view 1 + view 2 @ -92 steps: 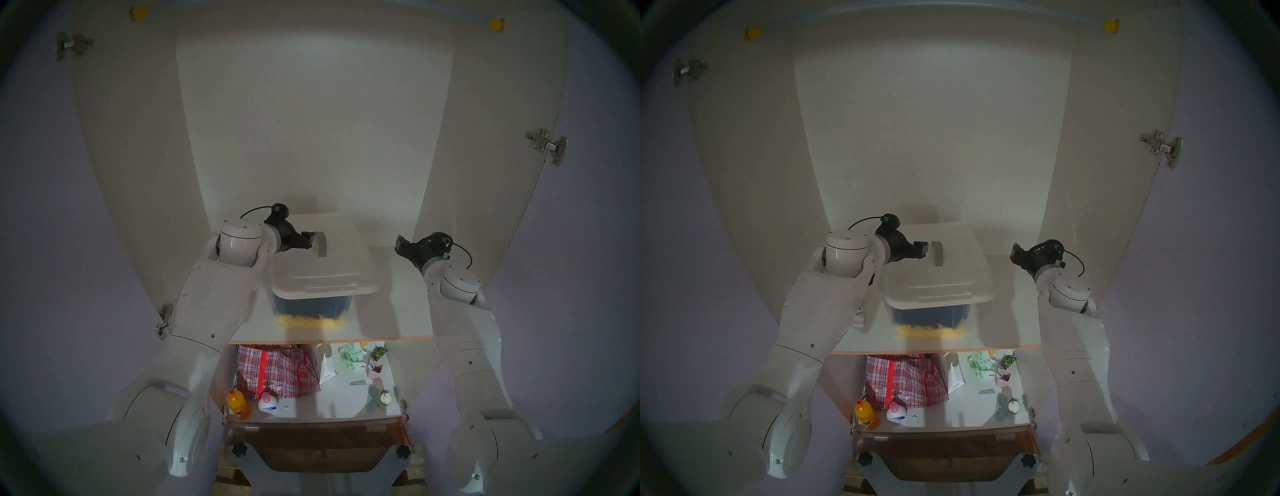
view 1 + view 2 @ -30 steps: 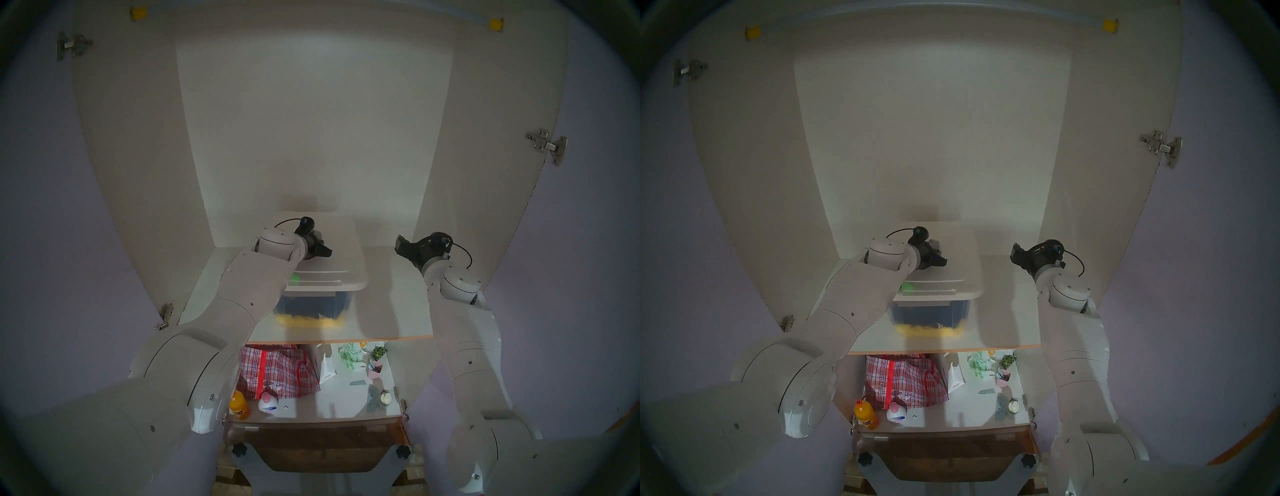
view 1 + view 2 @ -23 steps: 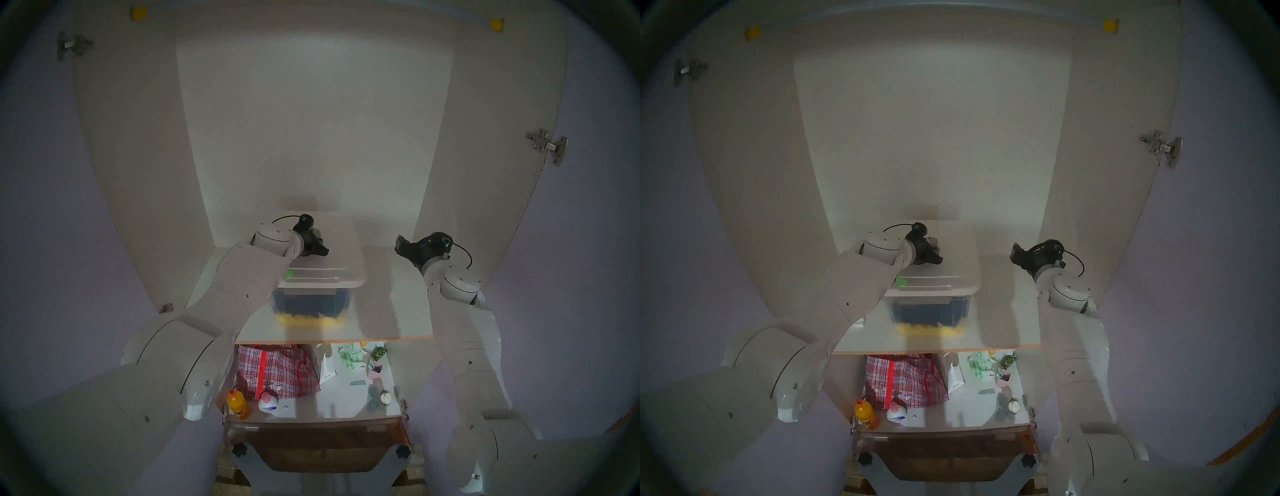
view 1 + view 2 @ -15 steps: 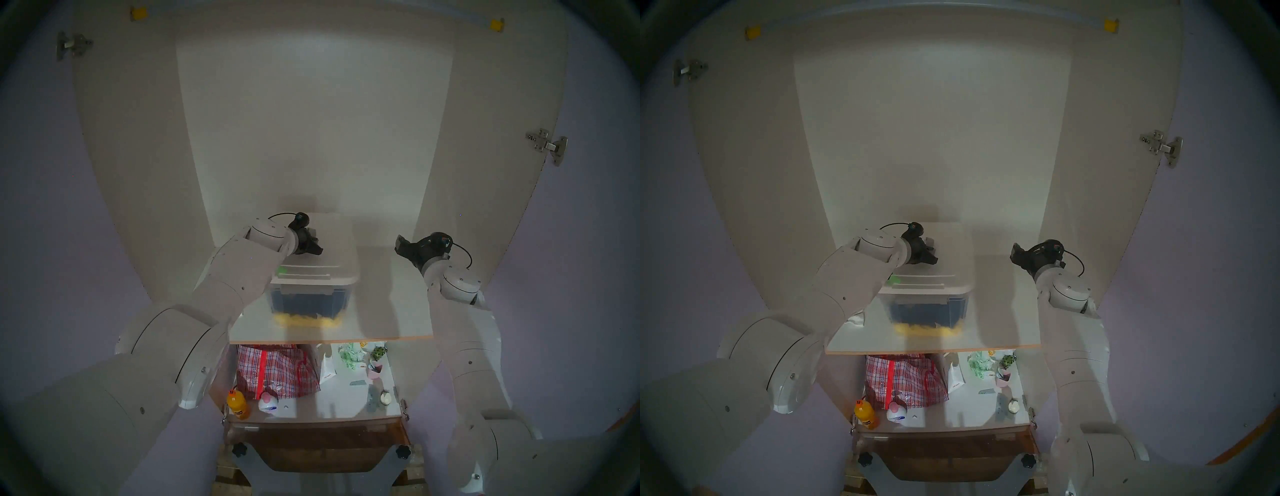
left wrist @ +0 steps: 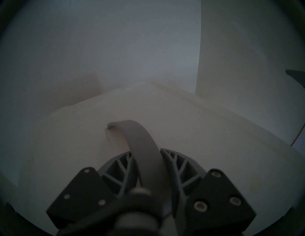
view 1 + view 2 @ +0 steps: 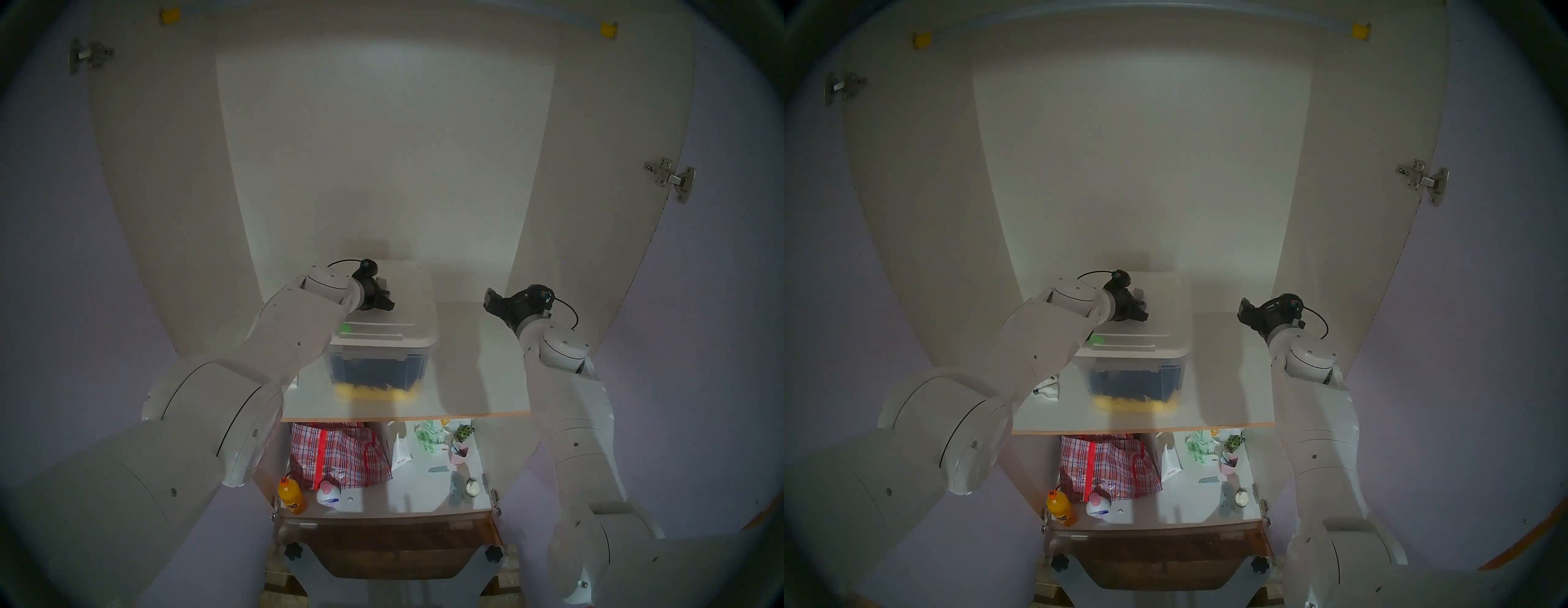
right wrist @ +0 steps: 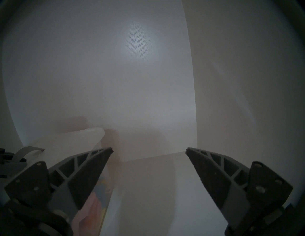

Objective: Take socks out of the storage bin, place them on top of the cabinet, and put the lid back on the bin

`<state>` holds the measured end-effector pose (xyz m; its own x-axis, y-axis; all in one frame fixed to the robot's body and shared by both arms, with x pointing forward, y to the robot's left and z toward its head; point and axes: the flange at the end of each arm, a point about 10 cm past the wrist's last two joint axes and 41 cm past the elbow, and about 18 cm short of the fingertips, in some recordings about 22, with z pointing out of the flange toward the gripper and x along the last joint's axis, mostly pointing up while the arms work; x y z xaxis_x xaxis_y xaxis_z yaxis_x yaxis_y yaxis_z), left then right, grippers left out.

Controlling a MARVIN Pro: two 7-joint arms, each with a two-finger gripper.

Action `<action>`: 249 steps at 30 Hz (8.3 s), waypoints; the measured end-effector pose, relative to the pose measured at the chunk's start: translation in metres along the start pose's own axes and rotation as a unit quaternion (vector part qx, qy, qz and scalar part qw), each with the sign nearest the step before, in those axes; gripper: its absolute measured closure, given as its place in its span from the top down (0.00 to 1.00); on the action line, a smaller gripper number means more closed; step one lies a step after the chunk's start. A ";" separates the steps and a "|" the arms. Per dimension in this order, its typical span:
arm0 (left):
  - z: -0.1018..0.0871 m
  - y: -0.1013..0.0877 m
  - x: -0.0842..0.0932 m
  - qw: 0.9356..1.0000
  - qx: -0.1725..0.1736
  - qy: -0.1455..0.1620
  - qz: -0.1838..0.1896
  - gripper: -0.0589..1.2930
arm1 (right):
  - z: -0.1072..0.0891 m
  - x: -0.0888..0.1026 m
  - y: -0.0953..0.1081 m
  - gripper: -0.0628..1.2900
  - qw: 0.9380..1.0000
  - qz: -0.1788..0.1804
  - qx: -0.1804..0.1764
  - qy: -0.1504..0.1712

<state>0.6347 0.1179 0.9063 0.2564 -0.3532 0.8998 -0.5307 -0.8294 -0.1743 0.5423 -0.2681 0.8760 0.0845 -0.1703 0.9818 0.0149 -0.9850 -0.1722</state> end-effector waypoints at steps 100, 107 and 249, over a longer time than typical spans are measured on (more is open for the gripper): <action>0.004 -0.030 0.017 0.997 0.013 0.017 -0.069 0.03 | 0.000 0.000 0.000 0.95 1.000 0.000 0.000 -0.001; 0.000 -0.030 0.010 0.996 -0.027 0.017 -0.088 0.03 | 0.000 0.000 0.000 0.95 1.000 0.000 0.000 -0.001; -0.006 -0.021 -0.004 0.990 -0.109 -0.076 0.056 0.07 | 0.001 -0.007 0.001 0.95 1.000 0.002 -0.001 -0.009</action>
<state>0.6402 0.1389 0.9084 0.2958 -0.5112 0.8070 -0.7197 -0.6747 -0.1636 0.5433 -0.2682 0.8692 0.1026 -0.1733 0.9795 0.0123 -0.9844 -0.1754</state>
